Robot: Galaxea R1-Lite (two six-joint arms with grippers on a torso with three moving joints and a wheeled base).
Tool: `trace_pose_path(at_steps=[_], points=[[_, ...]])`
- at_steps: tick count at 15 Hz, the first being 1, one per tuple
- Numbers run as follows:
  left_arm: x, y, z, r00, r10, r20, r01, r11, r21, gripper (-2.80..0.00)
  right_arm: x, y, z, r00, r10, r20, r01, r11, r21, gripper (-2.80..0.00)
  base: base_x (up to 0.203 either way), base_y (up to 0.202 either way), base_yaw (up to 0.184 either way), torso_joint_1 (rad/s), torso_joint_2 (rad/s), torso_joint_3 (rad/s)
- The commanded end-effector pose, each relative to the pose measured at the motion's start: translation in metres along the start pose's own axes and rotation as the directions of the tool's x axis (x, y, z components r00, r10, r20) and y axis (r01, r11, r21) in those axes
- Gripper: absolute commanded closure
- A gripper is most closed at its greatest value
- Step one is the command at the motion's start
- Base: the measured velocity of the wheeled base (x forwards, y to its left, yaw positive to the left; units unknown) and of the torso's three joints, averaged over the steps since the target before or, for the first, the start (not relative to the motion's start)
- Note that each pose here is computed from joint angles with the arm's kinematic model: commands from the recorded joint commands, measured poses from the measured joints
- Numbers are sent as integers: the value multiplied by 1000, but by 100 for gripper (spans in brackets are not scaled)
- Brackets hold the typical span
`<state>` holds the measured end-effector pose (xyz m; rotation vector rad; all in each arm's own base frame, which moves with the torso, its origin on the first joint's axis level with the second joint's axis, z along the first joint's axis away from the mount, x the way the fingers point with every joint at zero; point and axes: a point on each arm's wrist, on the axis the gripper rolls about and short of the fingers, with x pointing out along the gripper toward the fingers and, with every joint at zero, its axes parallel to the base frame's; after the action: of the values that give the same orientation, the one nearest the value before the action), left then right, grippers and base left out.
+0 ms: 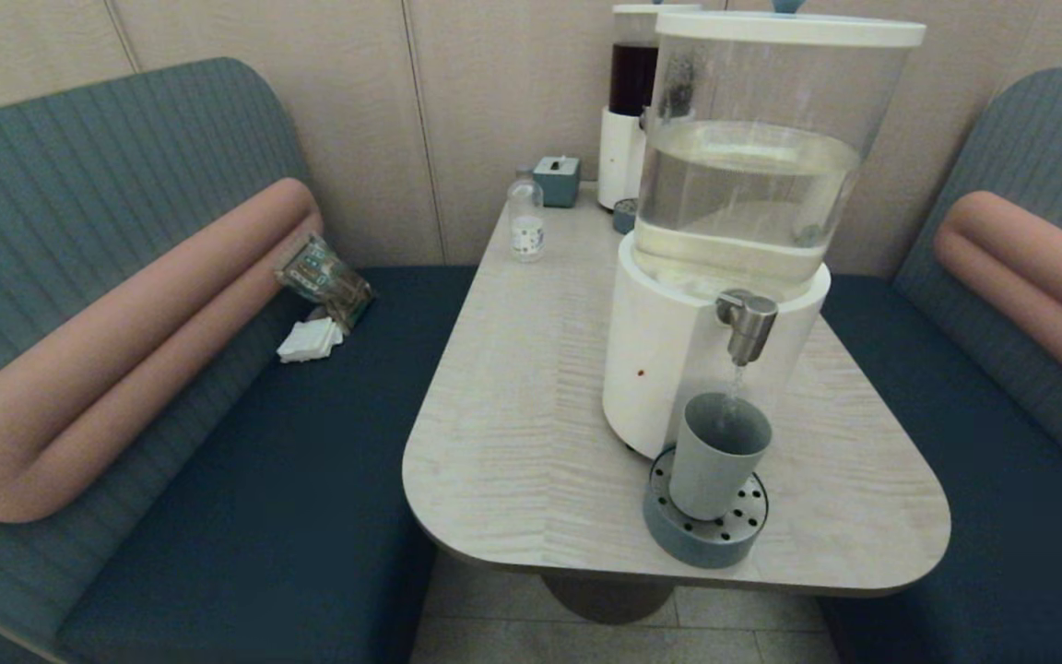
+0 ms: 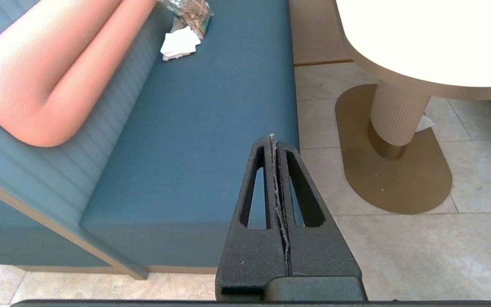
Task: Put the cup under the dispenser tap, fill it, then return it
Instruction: Turn off the faucet
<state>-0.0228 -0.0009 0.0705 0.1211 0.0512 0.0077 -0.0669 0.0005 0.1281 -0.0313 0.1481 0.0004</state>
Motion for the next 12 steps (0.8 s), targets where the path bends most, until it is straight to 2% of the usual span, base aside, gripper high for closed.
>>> trace_pose_path(at_steps=[1,2,4,6,8,9,11,12], points=[[0,0,0,1000,0,-1,0,1000,1,0,35,0,-25,993,-30,114,33,999,-31,0,0,0,0,0,0,0],[0,0,0,1000,1,-2,-1,1000,1,0,46,0,-34,983,-40,177,49,998,-50,0,0,0,0,0,0,0],[0,0,0,1000,0,-1,0,1000,1,0,53,0,-42,976,-48,213,66,994,-81,0,0,0,0,0,0,0],[0,0,0,1000,0,-2,0,1000,1,0,51,0,-37,968,-48,246,76,991,-106,0,0,0,0,0,0,0],[0,0,0,1000,0,-1,0,1000,1,0,51,0,-37,968,-46,246,74,991,-107,0,0,0,0,0,0,0],[0,0,0,1000,0,-1,0,1000,1,0,51,1,-38,971,-22,238,47,993,-104,0,0,0,0,0,0,0],[0,0,0,1000,0,-1,0,1000,1,0,52,2,-45,985,12,171,2,997,-82,0,0,0,0,0,0,0],[0,0,0,1000,0,-1,0,1000,1,0,52,2,-46,990,12,141,-6,999,-43,0,0,0,0,0,0,0]])
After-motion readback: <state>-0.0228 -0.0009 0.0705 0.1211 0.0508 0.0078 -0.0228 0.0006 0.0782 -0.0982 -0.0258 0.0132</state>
